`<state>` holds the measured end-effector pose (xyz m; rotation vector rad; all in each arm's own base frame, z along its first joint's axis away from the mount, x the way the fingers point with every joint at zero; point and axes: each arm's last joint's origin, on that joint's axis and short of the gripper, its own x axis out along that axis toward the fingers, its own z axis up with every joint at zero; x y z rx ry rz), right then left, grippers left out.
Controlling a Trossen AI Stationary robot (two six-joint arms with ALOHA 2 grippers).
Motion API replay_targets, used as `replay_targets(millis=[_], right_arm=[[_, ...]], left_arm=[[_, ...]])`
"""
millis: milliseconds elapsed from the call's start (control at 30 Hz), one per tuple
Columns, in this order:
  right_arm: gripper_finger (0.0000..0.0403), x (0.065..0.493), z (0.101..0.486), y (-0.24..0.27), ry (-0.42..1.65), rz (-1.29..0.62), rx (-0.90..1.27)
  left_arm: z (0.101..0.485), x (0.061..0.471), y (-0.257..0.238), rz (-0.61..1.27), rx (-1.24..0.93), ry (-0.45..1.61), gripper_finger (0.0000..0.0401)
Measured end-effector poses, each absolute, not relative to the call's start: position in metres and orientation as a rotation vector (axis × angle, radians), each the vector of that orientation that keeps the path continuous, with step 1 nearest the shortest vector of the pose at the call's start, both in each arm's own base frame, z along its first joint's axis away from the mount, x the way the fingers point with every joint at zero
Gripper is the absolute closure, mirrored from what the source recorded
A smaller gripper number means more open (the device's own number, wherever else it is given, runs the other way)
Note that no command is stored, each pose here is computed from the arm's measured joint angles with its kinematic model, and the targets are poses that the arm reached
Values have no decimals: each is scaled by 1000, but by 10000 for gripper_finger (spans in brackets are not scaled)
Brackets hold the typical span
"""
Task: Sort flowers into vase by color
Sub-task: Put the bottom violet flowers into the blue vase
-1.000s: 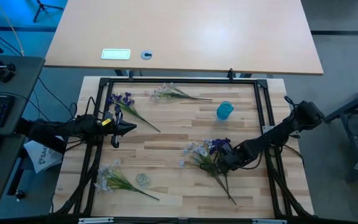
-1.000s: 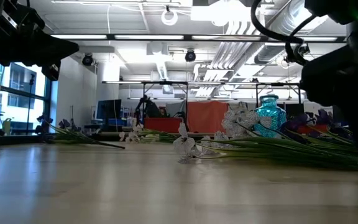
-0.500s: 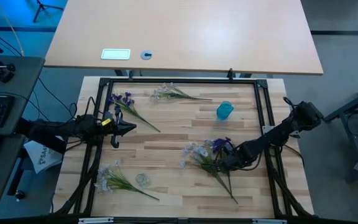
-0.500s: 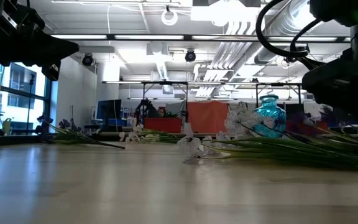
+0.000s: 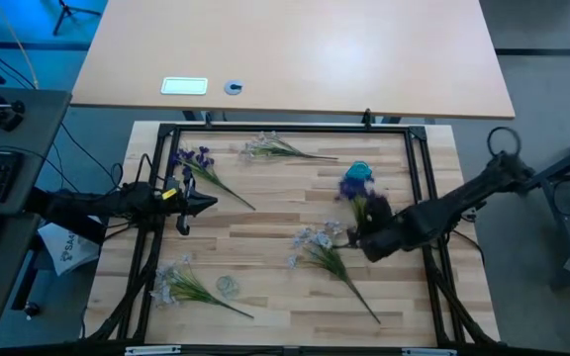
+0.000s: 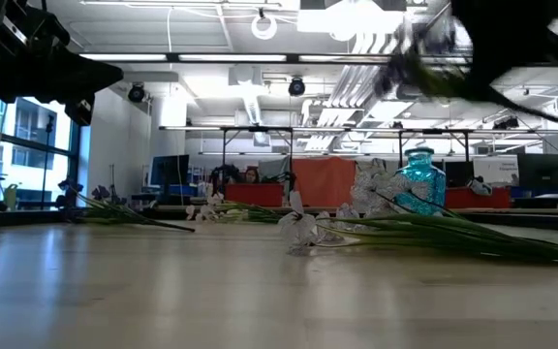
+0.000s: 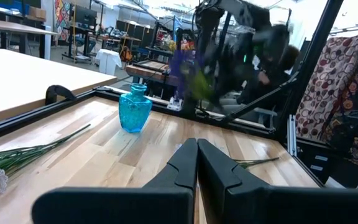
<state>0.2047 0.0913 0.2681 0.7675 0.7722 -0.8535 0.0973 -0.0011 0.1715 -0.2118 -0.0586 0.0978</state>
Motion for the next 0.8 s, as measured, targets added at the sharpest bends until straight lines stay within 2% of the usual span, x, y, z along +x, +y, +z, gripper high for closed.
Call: replay_targets(millis=[133, 200, 400, 533, 600, 733, 800], right_arm=[[400, 204, 294, 83, 550, -811, 575], [400, 203, 299, 77, 502, -830, 499], [402, 205, 307, 44, 380, -1015, 286], [402, 199, 313, 14, 321, -1105, 298], [402, 196, 314, 5, 336, -1002, 316], [402, 186, 317, -10, 264, -626, 272], [402, 173, 318, -20, 193, -625, 218]], left_arm=[[172, 97, -1, 97, -212, -59, 401], [172, 97, -1, 97, -212, -59, 401], [172, 97, -1, 98, -212, -59, 401], [171, 97, -1, 98, -212, -58, 401], [172, 97, -1, 98, -212, -58, 401], [172, 97, -1, 98, -212, -58, 401], [172, 97, -1, 98, -212, -59, 401]])
